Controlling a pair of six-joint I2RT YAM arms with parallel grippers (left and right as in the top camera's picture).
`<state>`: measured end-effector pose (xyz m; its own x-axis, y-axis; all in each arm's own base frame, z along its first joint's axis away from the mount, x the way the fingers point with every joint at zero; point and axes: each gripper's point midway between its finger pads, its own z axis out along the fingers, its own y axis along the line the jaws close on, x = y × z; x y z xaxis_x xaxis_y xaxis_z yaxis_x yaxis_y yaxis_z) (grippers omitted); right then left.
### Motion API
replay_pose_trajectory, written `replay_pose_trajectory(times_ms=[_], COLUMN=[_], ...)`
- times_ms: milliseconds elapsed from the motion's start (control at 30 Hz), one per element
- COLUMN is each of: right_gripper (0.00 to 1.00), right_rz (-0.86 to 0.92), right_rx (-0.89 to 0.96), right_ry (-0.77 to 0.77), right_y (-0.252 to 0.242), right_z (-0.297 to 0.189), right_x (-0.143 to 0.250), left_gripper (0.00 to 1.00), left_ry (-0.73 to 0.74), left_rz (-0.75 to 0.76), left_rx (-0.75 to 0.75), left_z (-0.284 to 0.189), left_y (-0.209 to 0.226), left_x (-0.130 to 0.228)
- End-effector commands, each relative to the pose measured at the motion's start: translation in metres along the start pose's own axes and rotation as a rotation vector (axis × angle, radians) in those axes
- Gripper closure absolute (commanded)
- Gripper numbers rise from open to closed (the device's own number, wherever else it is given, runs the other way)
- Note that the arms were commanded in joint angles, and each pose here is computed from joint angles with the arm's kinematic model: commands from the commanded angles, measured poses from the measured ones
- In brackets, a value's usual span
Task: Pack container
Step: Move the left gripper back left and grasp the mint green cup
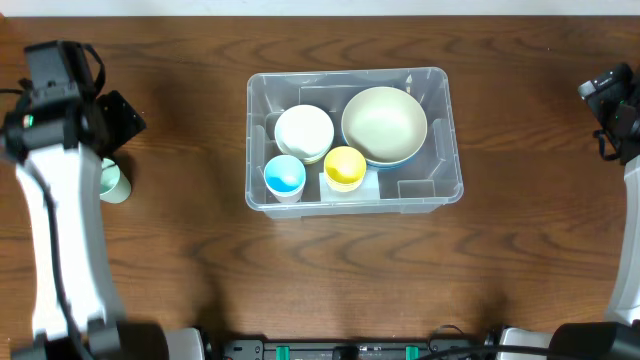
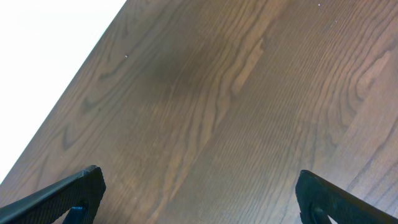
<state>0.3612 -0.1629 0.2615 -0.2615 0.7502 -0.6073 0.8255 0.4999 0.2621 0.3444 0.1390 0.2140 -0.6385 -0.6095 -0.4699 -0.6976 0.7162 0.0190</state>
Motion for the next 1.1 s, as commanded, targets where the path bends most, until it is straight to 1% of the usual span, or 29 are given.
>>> replay_pose_trajectory(times_ms=[0,167,367,433,467,500,600,633,667,700,733,933,1000,1067], right_gripper=[0.01,0.01,0.01,0.01,0.01,0.01,0.01,0.01,0.01,0.01,0.01,0.01,0.01,0.01], right_rz=[0.018,0.017,0.018,0.017,0.017,0.017,0.017,0.017,0.018,0.017,0.017,0.017,0.018,0.017], right_rx=[0.002,0.002,0.002,0.002,0.002,0.002,0.002,0.002,0.002,0.002,0.002,0.002,0.002,0.002], right_ry=[-0.017,-0.017,-0.017,-0.017,-0.017,-0.017,-0.017,-0.017,-0.017,-0.017,-0.017,-0.017,-0.017,-0.017], right_y=[-0.001,-0.001,-0.001,-0.001,-0.001,-0.001,-0.001,-0.001,-0.001,-0.001,-0.001,-0.001,-0.001,-0.001], right_z=[-0.004,-0.004,-0.004,-0.004,-0.004,-0.004,-0.004,-0.004,-0.004,-0.004,-0.004,-0.004,-0.004,-0.004], right_x=[-0.005,-0.005,-0.005,-0.005,-0.005,-0.005,-0.005,-0.005,-0.005,-0.005,-0.005,-0.005,-0.005,-0.005], left_gripper=[0.1,0.1,0.1,0.13,0.22,0.35,0.63,0.77,0.81,0.9,0.94,0.94,0.94,0.94], left_ry=[0.113,0.234,0.302,0.324,0.341,0.355,0.381,0.393,0.4,0.405,0.41,0.465,0.5,0.523], left_rz=[-0.006,0.066,0.079,0.083,0.085,0.085,0.089,0.089,0.088,0.088,0.088,0.083,0.07,0.088], left_rx=[-0.075,-0.129,-0.156,-0.158,-0.155,-0.149,-0.149,-0.142,-0.138,-0.135,-0.133,-0.094,-0.03,0.07], left_z=[0.049,0.104,0.14,0.147,0.151,0.154,0.16,0.162,0.163,0.162,0.162,0.157,0.152,0.143], left_y=[0.006,0.009,0.008,0.007,0.006,0.005,0.004,0.002,0.001,0.001,0.0,-0.005,-0.015,-0.032], left_x=[0.012,0.028,0.041,0.046,0.05,0.053,0.059,0.062,0.064,0.065,0.066,0.077,0.083,0.086])
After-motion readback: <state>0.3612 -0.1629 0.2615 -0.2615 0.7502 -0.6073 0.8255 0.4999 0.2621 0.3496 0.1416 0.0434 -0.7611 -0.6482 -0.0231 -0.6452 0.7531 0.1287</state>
